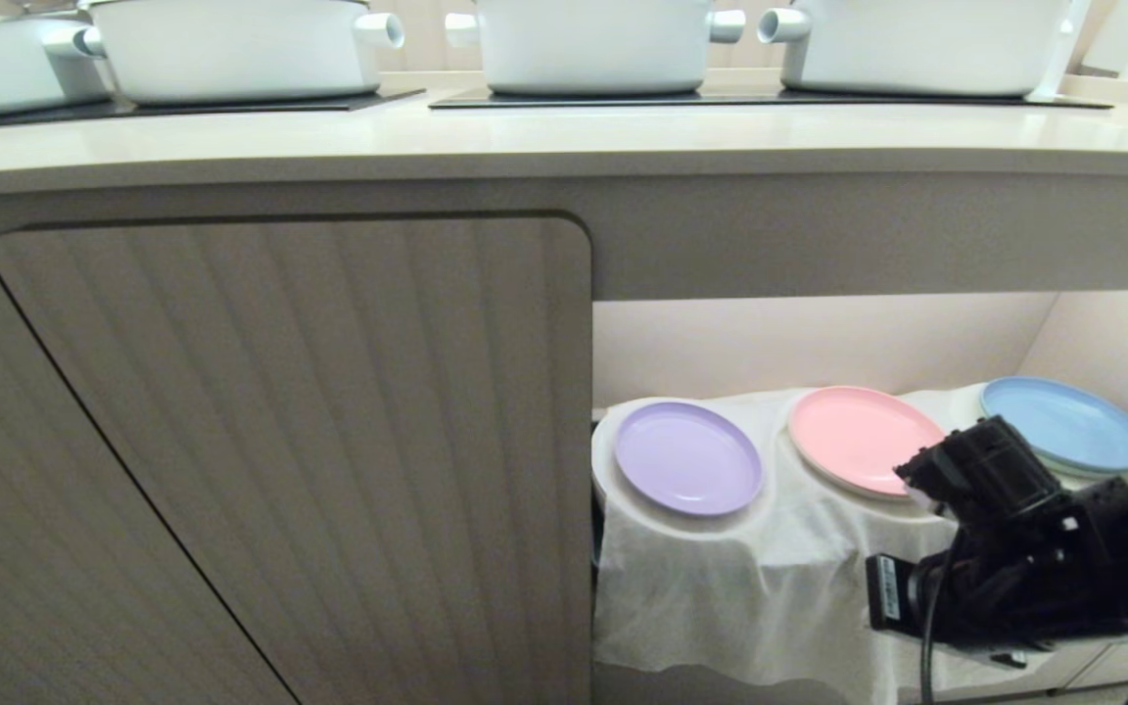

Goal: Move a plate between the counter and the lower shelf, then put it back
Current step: Pick up the plate in the cupboard

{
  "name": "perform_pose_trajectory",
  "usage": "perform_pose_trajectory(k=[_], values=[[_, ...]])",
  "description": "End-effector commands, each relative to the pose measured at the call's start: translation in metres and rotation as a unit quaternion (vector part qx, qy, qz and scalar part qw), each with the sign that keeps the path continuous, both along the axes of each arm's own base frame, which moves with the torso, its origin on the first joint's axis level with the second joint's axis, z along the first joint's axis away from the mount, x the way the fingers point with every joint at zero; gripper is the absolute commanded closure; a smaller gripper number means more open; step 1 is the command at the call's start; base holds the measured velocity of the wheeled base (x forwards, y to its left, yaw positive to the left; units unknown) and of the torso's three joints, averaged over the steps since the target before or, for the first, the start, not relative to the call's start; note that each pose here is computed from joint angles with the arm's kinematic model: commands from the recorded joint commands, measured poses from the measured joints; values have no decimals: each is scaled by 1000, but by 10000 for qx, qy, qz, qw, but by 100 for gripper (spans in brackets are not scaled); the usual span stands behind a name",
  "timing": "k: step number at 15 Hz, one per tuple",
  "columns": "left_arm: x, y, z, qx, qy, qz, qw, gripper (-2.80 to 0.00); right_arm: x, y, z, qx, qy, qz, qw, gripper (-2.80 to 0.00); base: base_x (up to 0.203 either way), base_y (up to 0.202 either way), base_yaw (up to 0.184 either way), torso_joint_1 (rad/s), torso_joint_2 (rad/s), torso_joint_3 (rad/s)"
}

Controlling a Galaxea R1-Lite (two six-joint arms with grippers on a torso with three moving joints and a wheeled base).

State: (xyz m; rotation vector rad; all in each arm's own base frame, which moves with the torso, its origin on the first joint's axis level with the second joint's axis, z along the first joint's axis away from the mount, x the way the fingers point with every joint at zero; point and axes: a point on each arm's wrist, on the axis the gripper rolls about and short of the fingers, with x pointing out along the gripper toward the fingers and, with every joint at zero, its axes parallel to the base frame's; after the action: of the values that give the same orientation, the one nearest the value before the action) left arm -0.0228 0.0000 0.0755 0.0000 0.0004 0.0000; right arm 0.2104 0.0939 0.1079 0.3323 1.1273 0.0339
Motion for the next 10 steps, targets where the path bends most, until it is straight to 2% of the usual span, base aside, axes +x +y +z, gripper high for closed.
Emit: perform_pose_trajectory(k=[1,4,7,10], values=[[0,0,0,0,-2,0,10000,0,-15,-5,9,68,-143,26,9999,0,0,0,0,0,0,0],[0,0,0,0,-2,0,10000,0,-36,-15,7,46,-113,14,9999,0,0,0,0,0,0,0],[0,0,0,0,-2,0,10000,0,-42,-20,4,-285,-227,-201,9991,0,0,0,0,0,0,0],[0,0,0,0,-2,0,10000,0,-41,-25,7,-277,-318,-348,9985,0,0,0,0,0,0,0]])
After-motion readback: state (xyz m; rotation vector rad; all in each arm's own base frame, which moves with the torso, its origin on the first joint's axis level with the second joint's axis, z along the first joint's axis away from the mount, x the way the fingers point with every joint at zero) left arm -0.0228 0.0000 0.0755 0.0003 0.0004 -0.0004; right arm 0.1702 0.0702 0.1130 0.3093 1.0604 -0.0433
